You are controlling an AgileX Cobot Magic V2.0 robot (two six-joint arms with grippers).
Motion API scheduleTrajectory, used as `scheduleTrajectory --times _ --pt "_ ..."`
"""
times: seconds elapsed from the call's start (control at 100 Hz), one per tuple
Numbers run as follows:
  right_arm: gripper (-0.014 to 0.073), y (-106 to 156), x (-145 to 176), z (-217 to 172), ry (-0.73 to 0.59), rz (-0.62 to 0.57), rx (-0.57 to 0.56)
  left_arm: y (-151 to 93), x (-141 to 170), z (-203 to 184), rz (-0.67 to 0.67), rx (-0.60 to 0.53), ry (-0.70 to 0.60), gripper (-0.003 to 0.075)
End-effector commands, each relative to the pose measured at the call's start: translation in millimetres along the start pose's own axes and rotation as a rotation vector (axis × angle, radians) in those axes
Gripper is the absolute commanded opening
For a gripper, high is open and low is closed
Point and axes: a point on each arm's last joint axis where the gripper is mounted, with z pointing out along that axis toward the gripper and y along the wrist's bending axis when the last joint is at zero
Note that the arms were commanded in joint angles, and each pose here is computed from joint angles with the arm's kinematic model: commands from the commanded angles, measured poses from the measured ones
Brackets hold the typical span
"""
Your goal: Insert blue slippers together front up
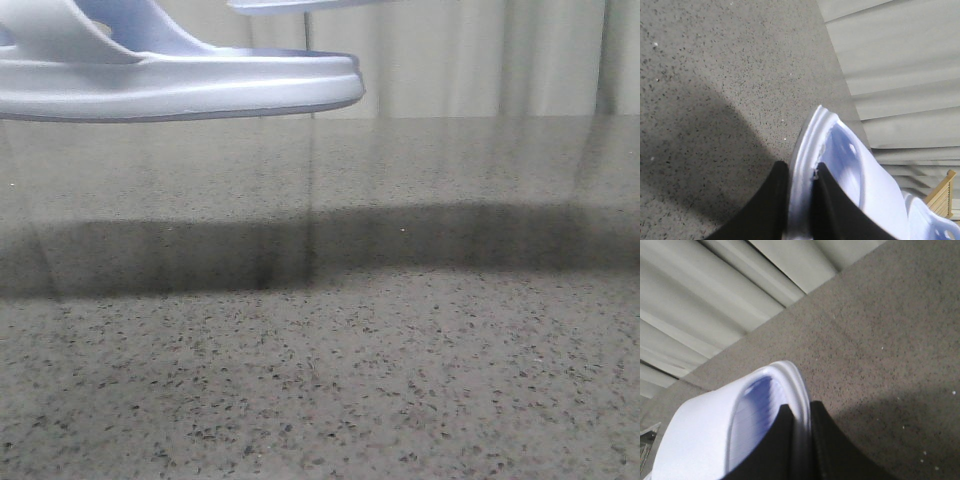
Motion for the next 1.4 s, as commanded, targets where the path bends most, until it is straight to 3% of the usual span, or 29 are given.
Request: scheduleTrajectory --times 0.0,0.64,1.39 --pt "-0.0107 10.3 -11.6 -6.9 -0.068 0.021 -0.05 -11.6 -3.2 -2.9 -0.036 0.055 -0.016 0.0016" --pt "-0.0107 25.3 5.6 11.5 0.078 0.022 -0.143 -22.6 7.8 -4.7 -0.075 0.174 0.112 0.0016" --pt "-0.0107 47.6 27.6 47.1 0.138 -0.007 -0.233 -37.8 16.5 -10.2 -0.154 0.337 0.232 0.0016"
